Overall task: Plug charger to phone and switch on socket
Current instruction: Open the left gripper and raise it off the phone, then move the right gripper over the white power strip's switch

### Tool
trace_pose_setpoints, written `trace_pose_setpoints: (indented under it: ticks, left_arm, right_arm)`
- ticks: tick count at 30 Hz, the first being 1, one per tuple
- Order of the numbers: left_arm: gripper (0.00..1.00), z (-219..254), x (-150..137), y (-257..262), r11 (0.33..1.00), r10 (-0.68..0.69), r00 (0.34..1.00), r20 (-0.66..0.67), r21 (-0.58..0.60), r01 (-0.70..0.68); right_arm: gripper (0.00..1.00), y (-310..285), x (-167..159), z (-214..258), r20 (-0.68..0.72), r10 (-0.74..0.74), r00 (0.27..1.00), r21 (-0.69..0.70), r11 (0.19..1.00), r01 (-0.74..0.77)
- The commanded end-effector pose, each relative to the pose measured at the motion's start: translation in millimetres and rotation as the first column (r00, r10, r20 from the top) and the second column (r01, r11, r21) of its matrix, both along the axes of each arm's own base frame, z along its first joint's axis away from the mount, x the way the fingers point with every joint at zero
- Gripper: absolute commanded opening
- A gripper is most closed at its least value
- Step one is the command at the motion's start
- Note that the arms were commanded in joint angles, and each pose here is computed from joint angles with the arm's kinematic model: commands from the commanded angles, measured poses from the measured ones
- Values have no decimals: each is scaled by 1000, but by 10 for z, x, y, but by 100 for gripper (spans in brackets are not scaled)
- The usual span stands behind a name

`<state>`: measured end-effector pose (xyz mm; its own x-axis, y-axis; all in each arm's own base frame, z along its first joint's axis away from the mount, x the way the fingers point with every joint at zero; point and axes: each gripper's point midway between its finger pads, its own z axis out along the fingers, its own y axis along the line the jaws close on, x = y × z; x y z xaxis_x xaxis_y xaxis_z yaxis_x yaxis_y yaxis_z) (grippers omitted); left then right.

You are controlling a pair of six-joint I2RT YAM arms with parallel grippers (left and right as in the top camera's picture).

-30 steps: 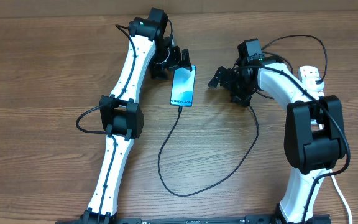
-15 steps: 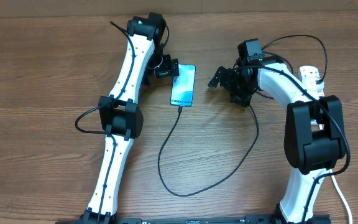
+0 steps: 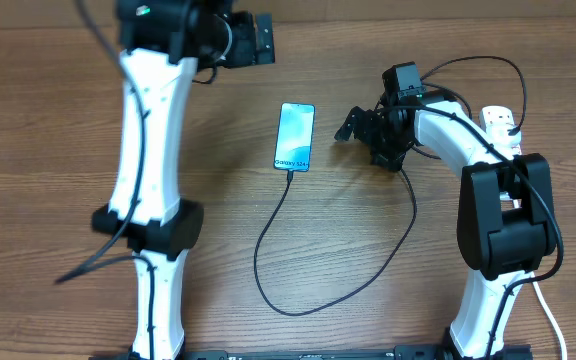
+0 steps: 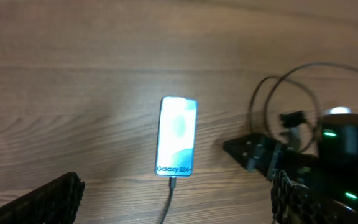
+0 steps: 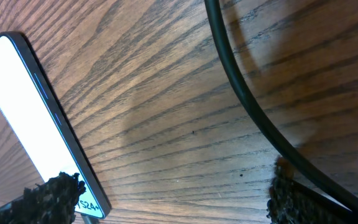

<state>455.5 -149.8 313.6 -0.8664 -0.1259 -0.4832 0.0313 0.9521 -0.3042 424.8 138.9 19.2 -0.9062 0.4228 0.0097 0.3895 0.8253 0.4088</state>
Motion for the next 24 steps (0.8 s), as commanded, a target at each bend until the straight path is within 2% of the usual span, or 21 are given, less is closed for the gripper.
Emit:
trace_pose_setpoints:
  ticks: [1,24]
  left_arm:
    - [100,6,-19,22,1000,-13,1000,5,23,13]
    - [100,-9,-14,30,1000,-11,1000,1,25,11]
  right_arm:
    - [100,-42,-20,-42,-6,0,1000,-37,999,0]
    - [100,-7,-122,-45,-49,9,999,-15,1000,-9]
